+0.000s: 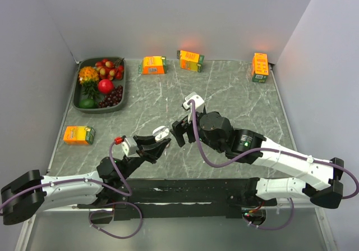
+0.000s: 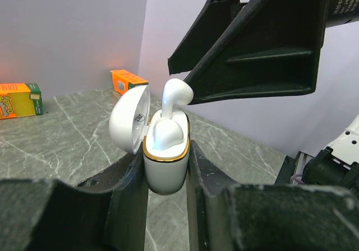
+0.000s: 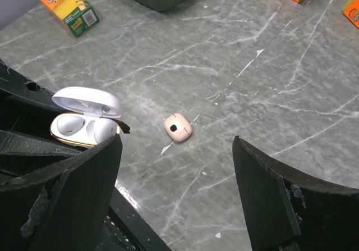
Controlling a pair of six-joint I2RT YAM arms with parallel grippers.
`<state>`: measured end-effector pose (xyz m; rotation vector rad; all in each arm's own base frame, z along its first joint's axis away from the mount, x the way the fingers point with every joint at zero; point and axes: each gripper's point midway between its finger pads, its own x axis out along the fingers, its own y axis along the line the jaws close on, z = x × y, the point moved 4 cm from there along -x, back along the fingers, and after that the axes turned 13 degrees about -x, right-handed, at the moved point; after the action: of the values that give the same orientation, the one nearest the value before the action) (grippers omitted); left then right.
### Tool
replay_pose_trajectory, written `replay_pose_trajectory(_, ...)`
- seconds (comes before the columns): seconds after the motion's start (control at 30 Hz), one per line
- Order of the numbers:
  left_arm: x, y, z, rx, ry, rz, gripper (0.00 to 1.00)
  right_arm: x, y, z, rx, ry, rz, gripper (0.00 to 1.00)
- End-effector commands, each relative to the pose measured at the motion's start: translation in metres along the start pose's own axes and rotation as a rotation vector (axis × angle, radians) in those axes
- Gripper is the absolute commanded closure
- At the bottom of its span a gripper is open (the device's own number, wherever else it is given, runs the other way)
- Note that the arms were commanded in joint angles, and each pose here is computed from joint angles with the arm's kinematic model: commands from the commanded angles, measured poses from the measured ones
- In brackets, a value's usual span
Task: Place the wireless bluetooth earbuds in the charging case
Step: Place the earbud in the charging case.
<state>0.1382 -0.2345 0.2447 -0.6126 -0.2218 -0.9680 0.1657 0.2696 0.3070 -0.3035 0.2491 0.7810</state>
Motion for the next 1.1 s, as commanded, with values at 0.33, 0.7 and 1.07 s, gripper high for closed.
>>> replay_pose_trajectory(0.33, 0.010, -0.012, 0.018, -0.023, -0.068, -0.048, 0.99, -0.008, 0.017, 0.024, 0.024, -0.068, 0.089, 0.13)
replay_pose_trajectory(0.7, 0.012, -0.014, 0.019, -0.023, -0.070, -0.055, 0.99, -0.011, 0.015, 0.029, 0.024, -0.084, 0.078, 0.12)
replay_pose_trajectory(1.07, 0.010, -0.014, 0.020, -0.028, -0.070, -0.056, 0.99, -0.012, 0.010, 0.035, 0.016, -0.098, 0.051, 0.12)
